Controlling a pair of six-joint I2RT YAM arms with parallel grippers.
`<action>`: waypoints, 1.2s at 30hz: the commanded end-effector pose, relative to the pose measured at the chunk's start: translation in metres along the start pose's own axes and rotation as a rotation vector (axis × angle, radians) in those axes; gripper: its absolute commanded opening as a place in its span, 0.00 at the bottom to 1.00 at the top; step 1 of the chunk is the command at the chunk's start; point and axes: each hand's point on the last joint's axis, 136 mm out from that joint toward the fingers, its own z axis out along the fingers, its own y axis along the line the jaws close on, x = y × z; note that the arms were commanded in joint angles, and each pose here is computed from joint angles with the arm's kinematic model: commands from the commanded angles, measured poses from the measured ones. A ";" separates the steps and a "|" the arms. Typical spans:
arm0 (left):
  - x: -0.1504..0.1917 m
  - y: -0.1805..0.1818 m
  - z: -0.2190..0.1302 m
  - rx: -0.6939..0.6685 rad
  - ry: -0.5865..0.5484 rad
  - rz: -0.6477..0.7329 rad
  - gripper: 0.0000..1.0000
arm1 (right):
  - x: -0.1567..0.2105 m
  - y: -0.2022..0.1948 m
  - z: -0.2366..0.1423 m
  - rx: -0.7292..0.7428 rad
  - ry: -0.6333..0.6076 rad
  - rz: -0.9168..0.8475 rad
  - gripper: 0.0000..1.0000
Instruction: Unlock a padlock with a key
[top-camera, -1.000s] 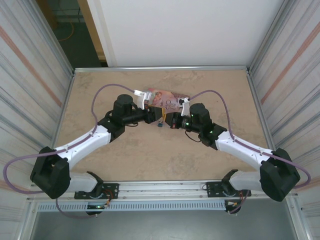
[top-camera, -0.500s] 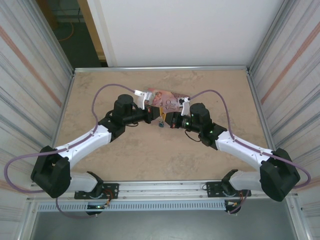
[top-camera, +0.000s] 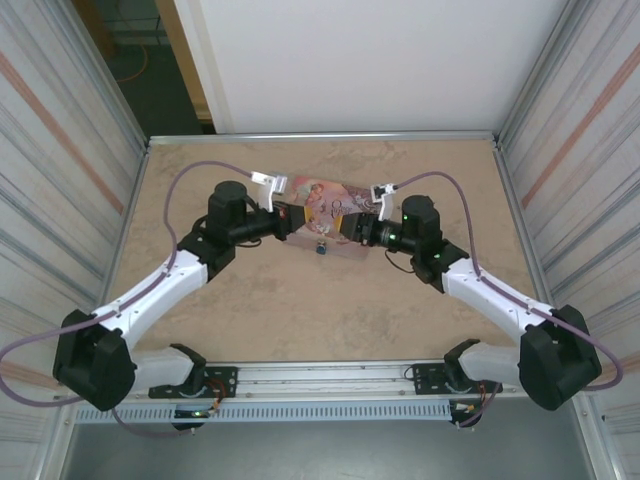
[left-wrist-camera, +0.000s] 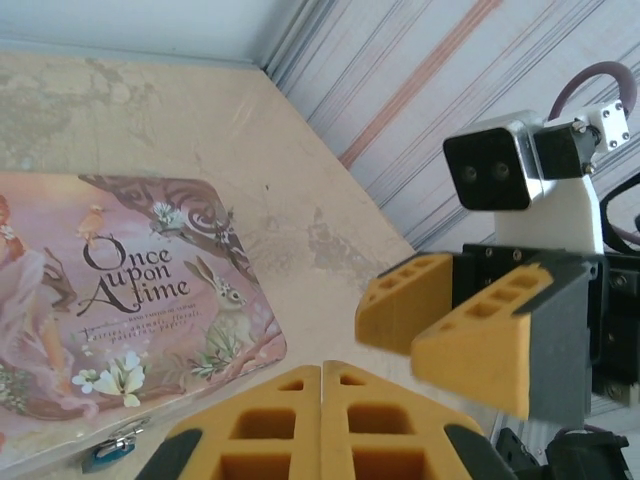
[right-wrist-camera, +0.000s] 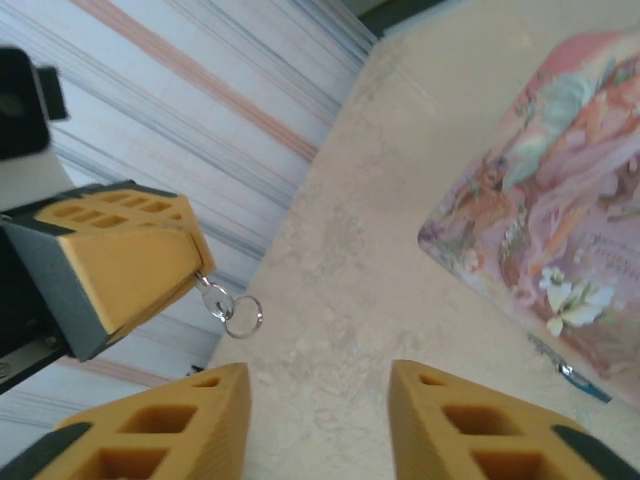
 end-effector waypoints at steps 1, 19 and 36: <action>-0.012 -0.024 -0.015 0.079 0.009 0.060 0.00 | -0.012 0.035 -0.010 -0.162 -0.008 -0.086 0.46; -0.017 -0.036 -0.019 0.153 0.007 0.065 0.00 | 0.006 0.069 0.029 -0.316 0.097 -0.139 0.45; -0.017 -0.034 -0.018 0.143 0.005 0.058 0.00 | 0.011 0.071 0.038 -0.327 0.124 -0.123 0.17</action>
